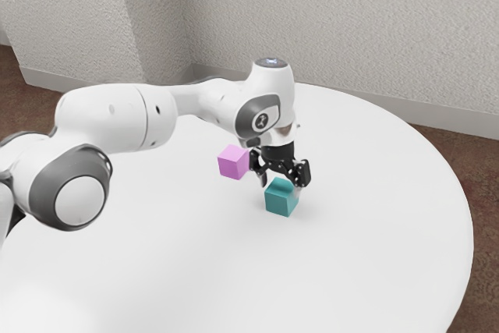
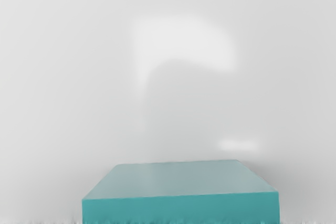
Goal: Pick up the blue block with one arm, and put the blue block on the pink block with one arm
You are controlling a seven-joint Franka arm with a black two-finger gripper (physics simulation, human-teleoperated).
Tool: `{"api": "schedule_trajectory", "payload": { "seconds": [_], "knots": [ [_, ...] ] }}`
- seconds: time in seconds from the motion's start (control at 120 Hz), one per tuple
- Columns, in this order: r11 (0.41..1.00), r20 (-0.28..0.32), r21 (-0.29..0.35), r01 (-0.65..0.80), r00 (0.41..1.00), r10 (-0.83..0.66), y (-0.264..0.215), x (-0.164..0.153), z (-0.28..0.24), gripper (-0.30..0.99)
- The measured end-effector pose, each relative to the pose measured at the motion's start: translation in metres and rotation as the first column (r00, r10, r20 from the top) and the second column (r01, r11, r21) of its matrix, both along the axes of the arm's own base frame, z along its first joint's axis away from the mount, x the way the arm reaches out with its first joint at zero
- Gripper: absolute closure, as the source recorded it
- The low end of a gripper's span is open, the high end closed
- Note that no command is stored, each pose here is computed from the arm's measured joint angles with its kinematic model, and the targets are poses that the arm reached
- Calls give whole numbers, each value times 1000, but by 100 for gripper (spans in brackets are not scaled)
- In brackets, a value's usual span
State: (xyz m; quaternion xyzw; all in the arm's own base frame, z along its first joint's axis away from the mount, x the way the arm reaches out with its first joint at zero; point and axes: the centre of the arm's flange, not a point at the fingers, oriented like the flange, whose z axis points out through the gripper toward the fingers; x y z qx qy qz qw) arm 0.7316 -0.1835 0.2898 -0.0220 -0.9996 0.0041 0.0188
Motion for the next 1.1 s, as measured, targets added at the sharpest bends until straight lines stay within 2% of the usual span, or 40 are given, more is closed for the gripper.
{"api": "schedule_trajectory", "payload": {
  "seconds": [0.908,1.1],
  "knots": [
    [1000,-4,-5,-11,1000,11,5,8,-26,0],
    [1000,-3,-5,-11,1000,11,5,9,-26,9]
  ]
}}
